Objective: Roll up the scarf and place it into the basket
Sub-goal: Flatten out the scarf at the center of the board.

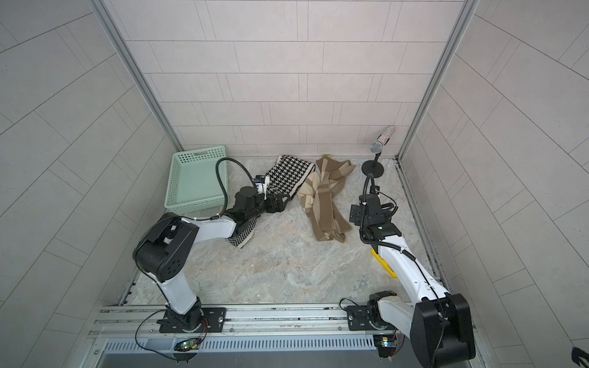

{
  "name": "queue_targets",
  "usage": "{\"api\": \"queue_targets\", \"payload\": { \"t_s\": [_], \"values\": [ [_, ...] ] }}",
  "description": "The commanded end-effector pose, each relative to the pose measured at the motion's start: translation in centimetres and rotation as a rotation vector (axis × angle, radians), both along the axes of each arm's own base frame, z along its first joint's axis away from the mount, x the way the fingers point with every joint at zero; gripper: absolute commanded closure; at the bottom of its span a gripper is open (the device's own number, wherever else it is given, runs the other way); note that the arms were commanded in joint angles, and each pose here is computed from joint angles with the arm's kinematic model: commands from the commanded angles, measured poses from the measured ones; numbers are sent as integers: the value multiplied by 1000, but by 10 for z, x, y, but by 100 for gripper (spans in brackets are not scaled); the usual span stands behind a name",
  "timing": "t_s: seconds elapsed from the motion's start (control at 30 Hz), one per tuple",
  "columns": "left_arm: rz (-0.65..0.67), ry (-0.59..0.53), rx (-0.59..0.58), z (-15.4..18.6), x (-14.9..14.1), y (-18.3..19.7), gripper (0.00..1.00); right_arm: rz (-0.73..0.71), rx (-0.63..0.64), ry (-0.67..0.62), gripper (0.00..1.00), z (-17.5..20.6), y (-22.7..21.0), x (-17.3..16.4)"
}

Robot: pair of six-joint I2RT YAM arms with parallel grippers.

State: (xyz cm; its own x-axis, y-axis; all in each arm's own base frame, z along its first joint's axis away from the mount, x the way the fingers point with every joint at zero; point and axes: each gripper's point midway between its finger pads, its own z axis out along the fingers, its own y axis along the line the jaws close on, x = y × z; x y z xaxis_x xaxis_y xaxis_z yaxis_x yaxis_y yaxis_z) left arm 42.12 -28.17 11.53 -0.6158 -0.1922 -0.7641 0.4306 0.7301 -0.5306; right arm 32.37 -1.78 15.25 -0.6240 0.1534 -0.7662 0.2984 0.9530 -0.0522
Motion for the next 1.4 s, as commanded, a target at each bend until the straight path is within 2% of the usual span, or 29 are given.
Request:
{"api": "queue_targets", "payload": {
  "t_s": [0.0,0.17,0.27,0.33,0.5,0.7,0.8,0.93,1.1,1.23,1.27,1.37],
  "values": [
    [-25,123,-20,-26,3,-13,3,11,36,53,0,0,7,-13],
    [16,177,77,-53,21,-8,17,45,52,83,2,1,17,-12],
    [71,214,130,-68,36,3,36,69,52,97,4,2,25,-10],
    [113,241,142,-78,46,12,41,85,60,113,5,1,32,-9],
    [198,294,142,-92,76,38,46,144,113,181,8,-9,55,-16],
    [266,277,119,-84,112,62,48,216,226,206,7,-20,82,-15],
    [242,247,94,-66,120,61,48,207,216,198,6,-15,83,-1],
    [159,184,27,-26,108,42,48,204,243,231,9,-19,92,24],
    [107,113,-35,15,74,34,45,227,317,411,23,-42,111,22],
    [72,71,-1,30,40,35,4,277,348,496,27,-62,118,-1],
    [71,52,10,34,32,37,0,290,346,506,27,-65,119,-7],
    [96,-6,16,47,16,49,0,331,345,512,27,-71,120,-23]
  ]
}}
